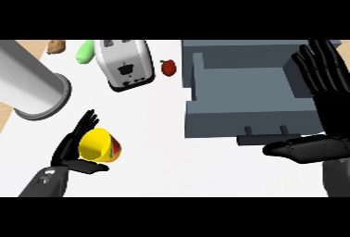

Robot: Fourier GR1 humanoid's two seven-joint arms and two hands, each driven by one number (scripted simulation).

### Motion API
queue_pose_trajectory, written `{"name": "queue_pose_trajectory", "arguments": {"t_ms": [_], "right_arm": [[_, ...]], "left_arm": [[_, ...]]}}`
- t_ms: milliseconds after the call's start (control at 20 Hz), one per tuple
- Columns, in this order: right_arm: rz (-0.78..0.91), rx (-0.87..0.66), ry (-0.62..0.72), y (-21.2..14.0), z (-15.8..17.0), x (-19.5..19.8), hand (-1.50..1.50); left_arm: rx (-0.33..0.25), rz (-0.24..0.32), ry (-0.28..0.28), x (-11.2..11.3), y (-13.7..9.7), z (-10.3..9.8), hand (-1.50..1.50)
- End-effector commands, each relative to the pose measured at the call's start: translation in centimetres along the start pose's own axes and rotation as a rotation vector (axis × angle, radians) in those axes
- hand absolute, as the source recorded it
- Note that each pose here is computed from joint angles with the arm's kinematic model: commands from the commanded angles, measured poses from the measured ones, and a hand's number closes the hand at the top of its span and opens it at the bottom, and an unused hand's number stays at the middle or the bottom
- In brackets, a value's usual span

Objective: Pick up the cup, place it into the drawer and close the drawer

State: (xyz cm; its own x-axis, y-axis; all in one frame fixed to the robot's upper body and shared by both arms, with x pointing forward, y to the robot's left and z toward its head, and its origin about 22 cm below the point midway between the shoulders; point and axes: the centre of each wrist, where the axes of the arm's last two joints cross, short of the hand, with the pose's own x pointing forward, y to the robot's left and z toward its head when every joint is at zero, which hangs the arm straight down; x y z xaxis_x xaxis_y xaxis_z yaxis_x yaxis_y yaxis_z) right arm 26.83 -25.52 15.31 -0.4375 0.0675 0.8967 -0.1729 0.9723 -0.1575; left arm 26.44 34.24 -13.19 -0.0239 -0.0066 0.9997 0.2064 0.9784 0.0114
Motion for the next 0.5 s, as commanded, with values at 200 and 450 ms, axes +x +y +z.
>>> {"name": "queue_pose_trajectory", "arguments": {"t_ms": [200, 450], "right_arm": [[0.005, -0.002, 0.002, -1.1, -0.4, -1.6, -1.5], [0.024, 0.017, 0.017, -1.2, -0.1, 0.5, -1.5]], "left_arm": [[-0.061, 0.075, -0.111, -1.0, -1.1, 0.5, -1.5], [-0.094, 0.118, -0.107, -1.6, -2.9, -0.1, -1.5]]}}
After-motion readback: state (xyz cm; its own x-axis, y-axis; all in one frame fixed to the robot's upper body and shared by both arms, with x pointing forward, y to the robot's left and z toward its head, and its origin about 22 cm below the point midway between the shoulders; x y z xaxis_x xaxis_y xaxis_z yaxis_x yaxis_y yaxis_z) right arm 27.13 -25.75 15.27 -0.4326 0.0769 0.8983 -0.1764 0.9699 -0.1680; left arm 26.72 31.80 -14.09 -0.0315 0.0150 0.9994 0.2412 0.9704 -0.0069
